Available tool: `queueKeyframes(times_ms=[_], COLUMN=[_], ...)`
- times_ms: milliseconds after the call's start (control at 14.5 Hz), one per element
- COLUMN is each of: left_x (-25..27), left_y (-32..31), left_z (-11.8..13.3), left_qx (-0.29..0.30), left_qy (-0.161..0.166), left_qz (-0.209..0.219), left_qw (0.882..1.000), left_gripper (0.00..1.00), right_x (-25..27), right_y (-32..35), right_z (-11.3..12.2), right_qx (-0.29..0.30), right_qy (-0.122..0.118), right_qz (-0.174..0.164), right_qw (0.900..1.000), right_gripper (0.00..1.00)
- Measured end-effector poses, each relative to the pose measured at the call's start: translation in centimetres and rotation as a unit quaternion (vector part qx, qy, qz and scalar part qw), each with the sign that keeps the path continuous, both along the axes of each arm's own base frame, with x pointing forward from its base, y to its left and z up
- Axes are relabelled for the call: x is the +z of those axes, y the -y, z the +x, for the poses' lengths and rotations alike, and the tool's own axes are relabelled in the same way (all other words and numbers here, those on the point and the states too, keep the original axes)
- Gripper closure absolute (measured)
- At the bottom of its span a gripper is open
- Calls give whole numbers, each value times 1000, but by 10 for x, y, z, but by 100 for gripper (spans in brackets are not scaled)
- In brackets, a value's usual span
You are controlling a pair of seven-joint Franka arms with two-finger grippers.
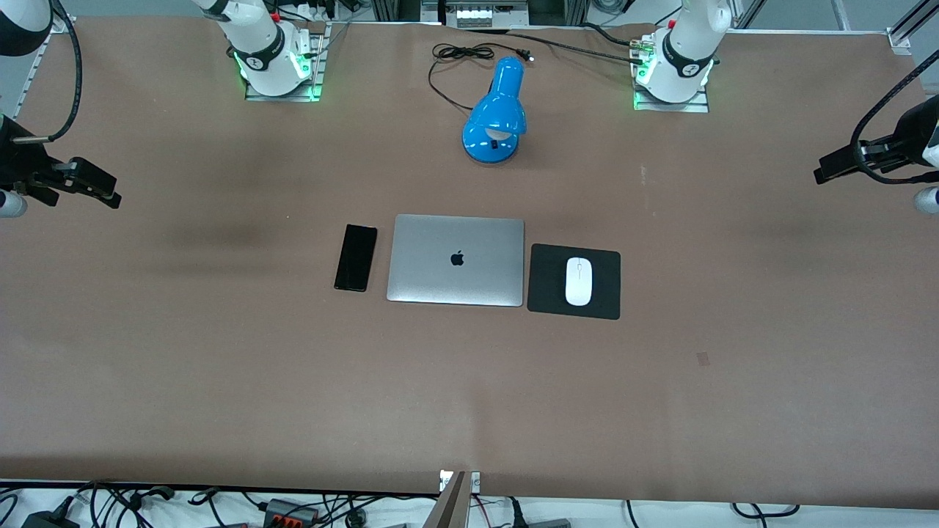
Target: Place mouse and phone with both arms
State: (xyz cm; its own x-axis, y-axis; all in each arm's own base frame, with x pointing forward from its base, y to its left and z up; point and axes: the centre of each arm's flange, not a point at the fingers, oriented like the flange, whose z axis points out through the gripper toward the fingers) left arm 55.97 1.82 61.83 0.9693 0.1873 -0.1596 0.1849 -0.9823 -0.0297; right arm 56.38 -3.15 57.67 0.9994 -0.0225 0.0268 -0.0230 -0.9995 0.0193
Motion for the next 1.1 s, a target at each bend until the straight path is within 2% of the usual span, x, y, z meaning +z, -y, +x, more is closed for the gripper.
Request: queueKeyframes(times_ms=[344,1100], left_x=[0,0], left_y=[-1,-2], left_z=[0,0], left_qx=[1,2], left_qy=[0,-1], left_qz=[0,0], left_qw=[1000,1000], left_gripper=[0,0], right_x=[13,17], right_y=[-2,-2], right_z=[-10,-12], right_qx=[2,2], right_qy=[-2,2], right_qz=[1,1], right_qw=[1000,1000], right_gripper=[0,0])
